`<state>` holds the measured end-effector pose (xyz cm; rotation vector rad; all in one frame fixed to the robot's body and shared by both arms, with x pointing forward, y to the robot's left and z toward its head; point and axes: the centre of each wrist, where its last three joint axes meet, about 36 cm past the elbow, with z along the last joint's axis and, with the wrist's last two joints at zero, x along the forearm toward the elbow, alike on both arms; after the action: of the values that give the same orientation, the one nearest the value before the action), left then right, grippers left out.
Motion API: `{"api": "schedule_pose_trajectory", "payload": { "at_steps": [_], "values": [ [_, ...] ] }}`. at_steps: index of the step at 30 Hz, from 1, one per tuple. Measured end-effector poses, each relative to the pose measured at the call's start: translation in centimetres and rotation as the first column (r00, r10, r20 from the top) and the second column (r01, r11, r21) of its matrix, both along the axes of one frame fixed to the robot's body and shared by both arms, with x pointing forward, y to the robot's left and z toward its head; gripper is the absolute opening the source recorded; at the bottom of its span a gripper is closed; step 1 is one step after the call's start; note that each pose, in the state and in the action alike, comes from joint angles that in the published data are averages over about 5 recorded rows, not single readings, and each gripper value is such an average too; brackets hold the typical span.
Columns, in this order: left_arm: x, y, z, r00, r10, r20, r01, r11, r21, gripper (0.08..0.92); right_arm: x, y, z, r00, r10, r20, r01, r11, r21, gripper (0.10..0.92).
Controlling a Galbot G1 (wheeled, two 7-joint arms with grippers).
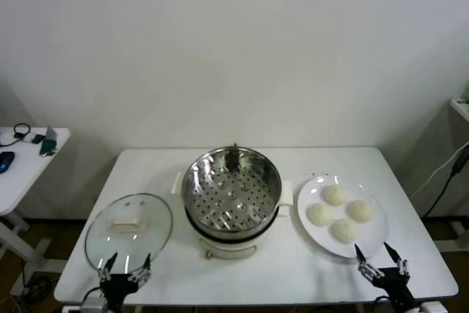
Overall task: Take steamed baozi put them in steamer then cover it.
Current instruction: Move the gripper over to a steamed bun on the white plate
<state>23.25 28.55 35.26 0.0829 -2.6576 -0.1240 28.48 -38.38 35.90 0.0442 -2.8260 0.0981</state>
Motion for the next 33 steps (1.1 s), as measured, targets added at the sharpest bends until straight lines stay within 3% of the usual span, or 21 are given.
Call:
{"api": "schedule_pose_trajectory", "payload": {
  "at_steps": [7,11,16,20,26,33],
  "values": [
    [0.1,-0.2,0.4,1.0,-0.007,0.005,0.007,1.0,0.002,0.823,8.1,-1.5,3.5,0.991,0.128,-0.026,-0.13,0.984,-0.122,0.823],
    [0.0,-0.2,0.5,0.9999,-0.012,0.007,0.012,1.0,0.007,0.823,13.7,-3.0,6.5,0.95,0.297,-0.093,-0.311,0.912,-0.268,0.823],
    [-0.2,-0.2,0.7,0.9998,-0.012,0.013,0.012,1.0,0.008,0.823,20.1,-4.5,10.1,0.834,0.491,-0.252,-0.551,0.717,-0.426,0.823],
    [-0.3,-0.3,0.7,0.9998,-0.011,0.015,0.011,1.0,0.005,0.823,24.3,-5.3,12.0,0.701,0.578,-0.417,-0.711,0.524,-0.469,0.823],
    [-0.4,-0.6,0.7,0.9997,-0.016,0.016,0.016,1.0,0.005,0.823,29.7,-6.0,15.0,0.498,0.6,-0.627,-0.863,0.274,-0.424,0.823],
    [-0.2,-0.7,0.9,0.9996,-0.013,0.024,0.013,1.0,0.01,0.823,34.5,-5.1,16.9,0.32,0.519,-0.792,-0.945,0.111,-0.308,0.823]
  ]
}}
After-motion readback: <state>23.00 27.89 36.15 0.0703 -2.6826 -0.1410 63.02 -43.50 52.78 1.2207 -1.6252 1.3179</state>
